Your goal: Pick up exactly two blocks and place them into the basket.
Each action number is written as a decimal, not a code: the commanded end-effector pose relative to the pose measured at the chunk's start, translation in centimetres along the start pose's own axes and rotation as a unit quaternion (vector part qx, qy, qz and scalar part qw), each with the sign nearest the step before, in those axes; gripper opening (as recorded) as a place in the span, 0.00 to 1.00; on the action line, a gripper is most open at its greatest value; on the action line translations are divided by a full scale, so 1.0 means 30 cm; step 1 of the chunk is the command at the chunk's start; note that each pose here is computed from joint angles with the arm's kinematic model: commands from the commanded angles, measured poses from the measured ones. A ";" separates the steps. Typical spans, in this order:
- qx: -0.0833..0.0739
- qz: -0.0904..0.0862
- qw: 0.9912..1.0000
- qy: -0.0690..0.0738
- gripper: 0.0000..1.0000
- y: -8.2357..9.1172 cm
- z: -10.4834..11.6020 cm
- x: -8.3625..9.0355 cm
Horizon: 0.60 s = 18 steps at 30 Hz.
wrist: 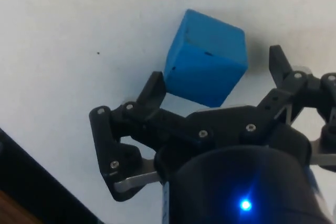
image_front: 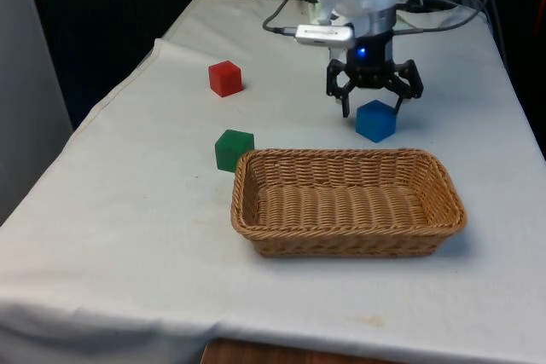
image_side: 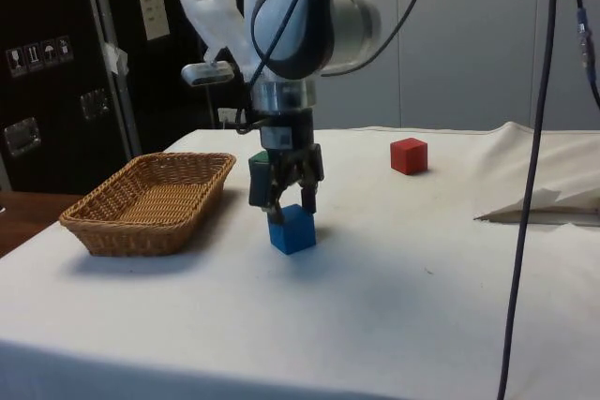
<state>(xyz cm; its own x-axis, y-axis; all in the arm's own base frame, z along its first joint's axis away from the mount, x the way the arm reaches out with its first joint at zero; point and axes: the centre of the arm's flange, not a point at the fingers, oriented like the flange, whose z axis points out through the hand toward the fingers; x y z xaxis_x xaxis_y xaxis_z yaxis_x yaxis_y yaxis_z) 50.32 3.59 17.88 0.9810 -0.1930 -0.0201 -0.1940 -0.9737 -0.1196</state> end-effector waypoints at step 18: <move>0.026 0.007 1.000 0.003 1.00 0.014 -0.111 -0.068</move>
<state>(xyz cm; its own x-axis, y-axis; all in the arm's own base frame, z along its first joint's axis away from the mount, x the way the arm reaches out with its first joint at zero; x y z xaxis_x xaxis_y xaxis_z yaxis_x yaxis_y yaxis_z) 48.19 3.02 21.30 0.9794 -0.2011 -0.0173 -0.2011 -0.9648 -0.1692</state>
